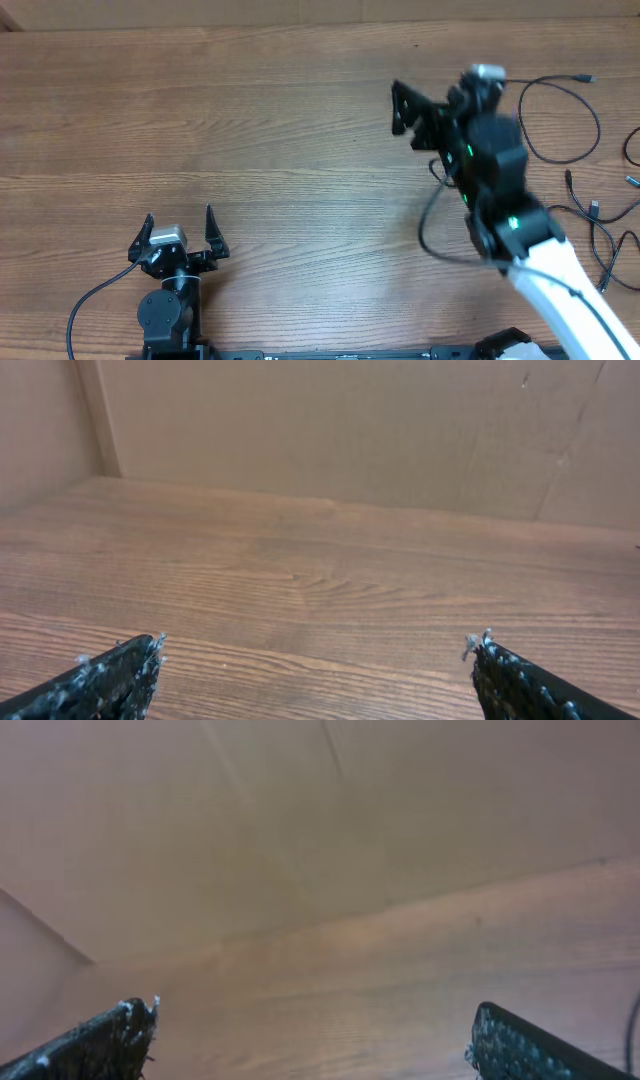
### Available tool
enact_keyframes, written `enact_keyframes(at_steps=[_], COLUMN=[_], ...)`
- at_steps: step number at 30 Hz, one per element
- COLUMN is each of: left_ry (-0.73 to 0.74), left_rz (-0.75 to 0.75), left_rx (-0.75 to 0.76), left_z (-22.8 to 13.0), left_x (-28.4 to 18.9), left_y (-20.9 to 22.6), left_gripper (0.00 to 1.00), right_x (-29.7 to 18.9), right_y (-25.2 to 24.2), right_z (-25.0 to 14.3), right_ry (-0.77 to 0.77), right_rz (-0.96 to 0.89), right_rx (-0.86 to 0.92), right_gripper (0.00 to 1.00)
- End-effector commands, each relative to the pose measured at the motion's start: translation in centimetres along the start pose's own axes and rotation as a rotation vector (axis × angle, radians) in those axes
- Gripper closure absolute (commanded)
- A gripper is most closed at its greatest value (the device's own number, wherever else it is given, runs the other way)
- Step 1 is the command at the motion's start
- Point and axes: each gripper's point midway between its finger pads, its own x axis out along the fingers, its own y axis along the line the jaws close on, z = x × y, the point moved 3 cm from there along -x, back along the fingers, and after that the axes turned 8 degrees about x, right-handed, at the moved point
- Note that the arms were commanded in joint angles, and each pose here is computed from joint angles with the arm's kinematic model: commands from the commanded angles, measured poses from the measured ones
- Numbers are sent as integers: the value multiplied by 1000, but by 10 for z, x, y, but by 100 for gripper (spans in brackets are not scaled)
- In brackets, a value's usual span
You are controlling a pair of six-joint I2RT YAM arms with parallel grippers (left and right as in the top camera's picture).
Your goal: Untangle cables
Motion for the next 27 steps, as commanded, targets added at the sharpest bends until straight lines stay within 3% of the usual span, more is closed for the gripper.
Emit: enact_keyframes(at_steps=[1,11,27], left_ry=[-6,-6,-6], left_rz=[15,15,15], left_rx=[21,21,21], left_z=[1,1,1], left_x=[0,0,0], left_y=[3,3,3], left_gripper=[0,0,0], right_x=[-28,-96,-118], right_y=[-17,-63,-120], right_z=[1,-24,-74], right_ry=[-114,-346,-333], right_rz=[29,147,38], right_rx=[9,20,22], right_gripper=[0,0,0])
